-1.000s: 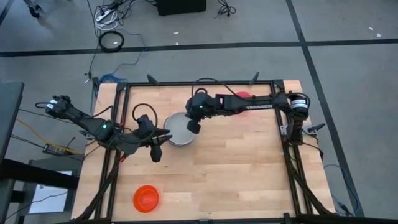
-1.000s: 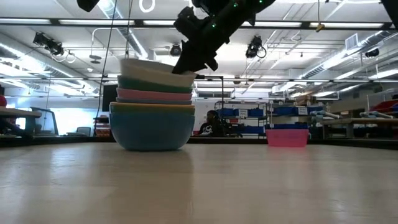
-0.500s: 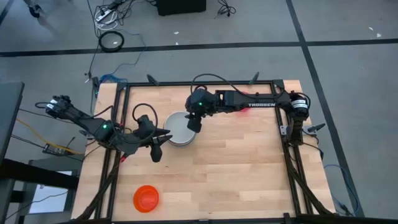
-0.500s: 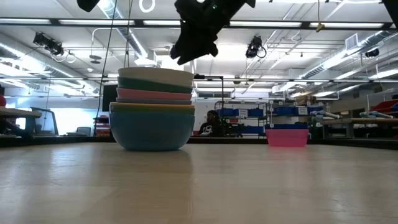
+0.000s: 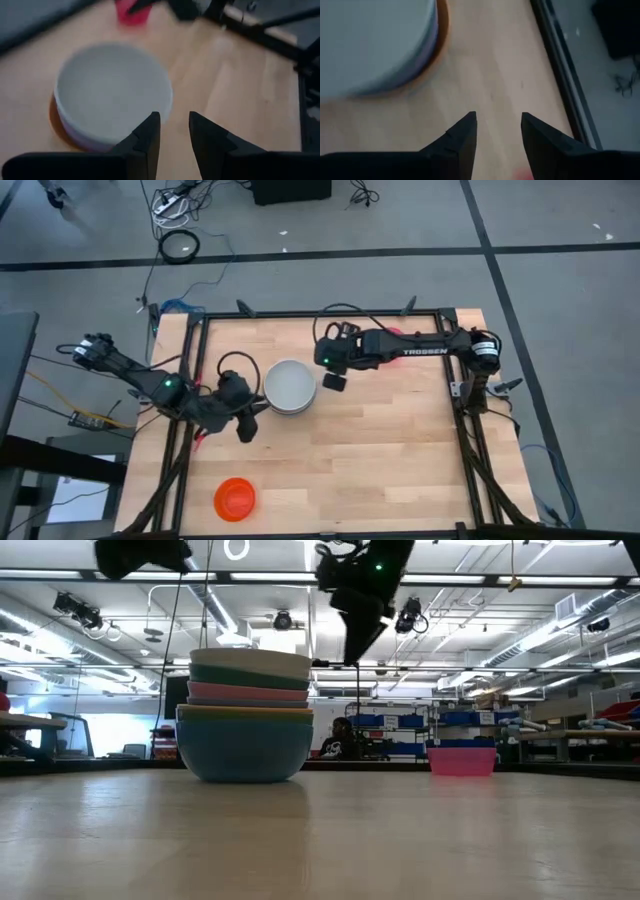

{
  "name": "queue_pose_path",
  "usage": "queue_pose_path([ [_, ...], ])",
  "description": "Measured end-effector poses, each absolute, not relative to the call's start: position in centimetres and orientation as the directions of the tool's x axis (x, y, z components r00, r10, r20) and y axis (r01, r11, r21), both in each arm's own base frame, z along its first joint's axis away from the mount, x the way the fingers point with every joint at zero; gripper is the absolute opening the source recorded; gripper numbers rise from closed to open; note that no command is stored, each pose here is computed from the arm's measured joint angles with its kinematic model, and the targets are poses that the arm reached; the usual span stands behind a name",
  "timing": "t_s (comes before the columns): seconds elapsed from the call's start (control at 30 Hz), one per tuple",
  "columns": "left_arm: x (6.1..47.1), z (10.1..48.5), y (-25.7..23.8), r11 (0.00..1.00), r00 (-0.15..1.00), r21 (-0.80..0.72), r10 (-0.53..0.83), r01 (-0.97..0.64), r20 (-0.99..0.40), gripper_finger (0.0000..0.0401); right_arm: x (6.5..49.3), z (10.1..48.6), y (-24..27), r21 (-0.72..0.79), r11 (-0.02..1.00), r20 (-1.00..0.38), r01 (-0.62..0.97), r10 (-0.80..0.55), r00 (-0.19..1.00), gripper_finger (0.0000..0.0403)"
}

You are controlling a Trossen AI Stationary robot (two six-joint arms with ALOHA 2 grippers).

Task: Nest bowls inside each other
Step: Stack the orange bowl into the white bowl

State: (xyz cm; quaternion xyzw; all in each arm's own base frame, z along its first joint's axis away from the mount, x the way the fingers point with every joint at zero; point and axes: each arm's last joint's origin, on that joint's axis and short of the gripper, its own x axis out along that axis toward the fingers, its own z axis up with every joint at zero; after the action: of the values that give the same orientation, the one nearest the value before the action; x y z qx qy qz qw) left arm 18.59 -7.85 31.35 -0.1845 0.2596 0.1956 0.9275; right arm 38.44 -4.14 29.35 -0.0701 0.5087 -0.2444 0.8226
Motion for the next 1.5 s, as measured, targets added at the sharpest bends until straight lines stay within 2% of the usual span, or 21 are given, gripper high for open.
queue_pose_path([
  [0.1, 17.9, 30.6, -8.1, 0.831, 0.733, -0.299, 0.178, -0.469, -0.656, 0.0113, 37.0, 29.8, -3.8, -0.382, 0.857, -0.823, 0.347, -0.486, 0.293, 0.0137],
  [0.2, 17.3, 29.8, -8.9, 0.817, 0.662, -0.335, 0.074, -0.469, -0.746, 0.0113, 35.0, 31.0, -3.0, -0.396, 0.839, -0.806, 0.372, -0.512, 0.296, 0.0132],
  [0.33, 16.6, 29.0, -10.1, 0.809, 0.567, -0.354, -0.032, -0.469, -0.823, 0.0113, 31.4, 33.7, -1.0, -0.342, 0.842, -0.774, 0.418, -0.504, 0.383, 0.0127],
  [0.53, 16.0, 28.1, -11.9, 0.858, 0.474, -0.323, -0.108, -0.4, -0.874, 0.0113, 24.6, 37.4, 1.8, -0.143, 0.853, -0.707, 0.501, -0.443, 0.552, 0.0126],
  [0.73, 15.5, 25.6, -14.4, 0.937, 0.25, -0.188, -0.114, -0.296, -0.961, 0.0113, 20.2, 37.9, 4.0, 0.021, 0.868, -0.678, 0.496, -0.352, 0.645, 0.0125],
  [0.8, 15.8, 24.7, -15.6, 0.95, 0.22, -0.191, -0.137, -0.245, -0.966, 0.0113, 19.7, 37.5, 4.5, 0.049, 0.867, -0.682, 0.495, -0.333, 0.651, 0.0126],
  [0.93, 16.4, 24.0, -17.4, 0.959, 0.243, -0.236, -0.195, -0.154, -0.95, 0.0113, 19.5, 36.8, 5.0, 0.071, 0.861, -0.695, 0.503, -0.319, 0.645, 0.0125],
  [1.27, 16.3, 21.3, -19.3, 0.984, 0.134, -0.138, -0.122, -0.114, -0.983, 0.0113, 20.8, 34.8, 6.4, 0.054, 0.86, -0.737, 0.508, -0.309, 0.601, 0.0125],
  [1.5, 16.8, 19.9, -20.2, 0.987, 0.131, -0.118, -0.102, -0.114, -0.986, 0.0113, 21.4, 34.2, 6.7, 0.029, 0.862, -0.748, 0.505, -0.316, 0.584, 0.0125],
])
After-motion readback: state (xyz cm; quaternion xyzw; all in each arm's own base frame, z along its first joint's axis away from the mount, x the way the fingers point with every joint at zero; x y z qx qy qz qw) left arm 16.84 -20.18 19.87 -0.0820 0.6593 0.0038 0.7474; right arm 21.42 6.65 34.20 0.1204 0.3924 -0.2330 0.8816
